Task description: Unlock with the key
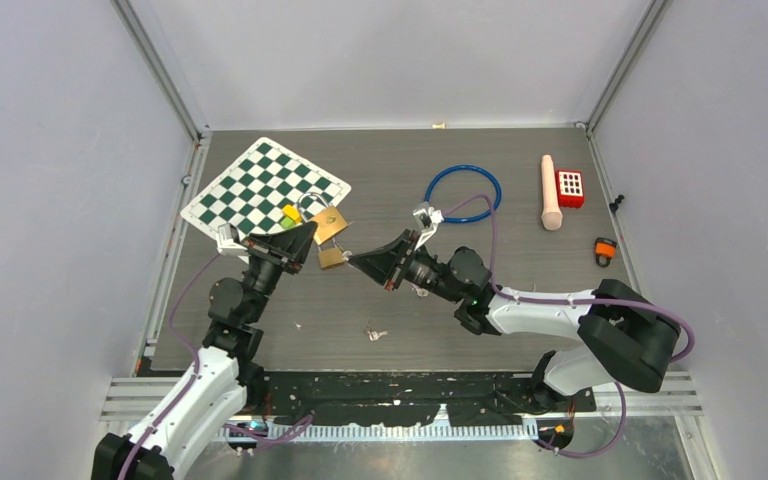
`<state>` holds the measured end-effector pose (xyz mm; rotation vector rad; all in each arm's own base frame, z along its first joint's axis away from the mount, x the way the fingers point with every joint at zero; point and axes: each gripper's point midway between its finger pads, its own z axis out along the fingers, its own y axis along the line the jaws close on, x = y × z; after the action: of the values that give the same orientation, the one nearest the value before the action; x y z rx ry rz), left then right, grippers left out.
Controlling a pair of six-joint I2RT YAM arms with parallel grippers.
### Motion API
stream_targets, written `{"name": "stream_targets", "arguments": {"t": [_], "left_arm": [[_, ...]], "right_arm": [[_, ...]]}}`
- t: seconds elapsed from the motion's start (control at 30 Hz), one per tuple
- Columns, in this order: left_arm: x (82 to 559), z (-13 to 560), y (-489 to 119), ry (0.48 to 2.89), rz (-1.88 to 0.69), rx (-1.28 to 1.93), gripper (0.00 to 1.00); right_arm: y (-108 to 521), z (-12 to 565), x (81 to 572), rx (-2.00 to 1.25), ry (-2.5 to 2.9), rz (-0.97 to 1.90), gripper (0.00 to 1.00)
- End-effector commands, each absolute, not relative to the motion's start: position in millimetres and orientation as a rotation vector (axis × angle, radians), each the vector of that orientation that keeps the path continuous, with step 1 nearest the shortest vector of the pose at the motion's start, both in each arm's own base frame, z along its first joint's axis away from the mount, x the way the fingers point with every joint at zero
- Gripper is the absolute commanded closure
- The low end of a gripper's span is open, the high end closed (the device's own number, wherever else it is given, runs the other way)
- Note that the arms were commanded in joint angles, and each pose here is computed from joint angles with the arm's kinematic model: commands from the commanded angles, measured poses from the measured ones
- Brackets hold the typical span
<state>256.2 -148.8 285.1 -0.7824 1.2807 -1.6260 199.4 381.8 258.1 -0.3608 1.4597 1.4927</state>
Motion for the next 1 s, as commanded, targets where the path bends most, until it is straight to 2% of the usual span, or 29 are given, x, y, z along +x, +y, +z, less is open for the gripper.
{"name": "stream_targets", "arguments": {"t": [0.0,0.97], "left_arm": [[233.4,359.5,-141.1,1.048,-1.732,-0.625,1.0],[228.6,361.7,-145.7,1.06,-1.756,-0.6,1.0]], "right_arm": [[374.5,290.1,194.1,-0.342,1.336,1.523,0.95],[376.6,300.6,200.7,-0.322,1.304,1.511,0.95]]}}
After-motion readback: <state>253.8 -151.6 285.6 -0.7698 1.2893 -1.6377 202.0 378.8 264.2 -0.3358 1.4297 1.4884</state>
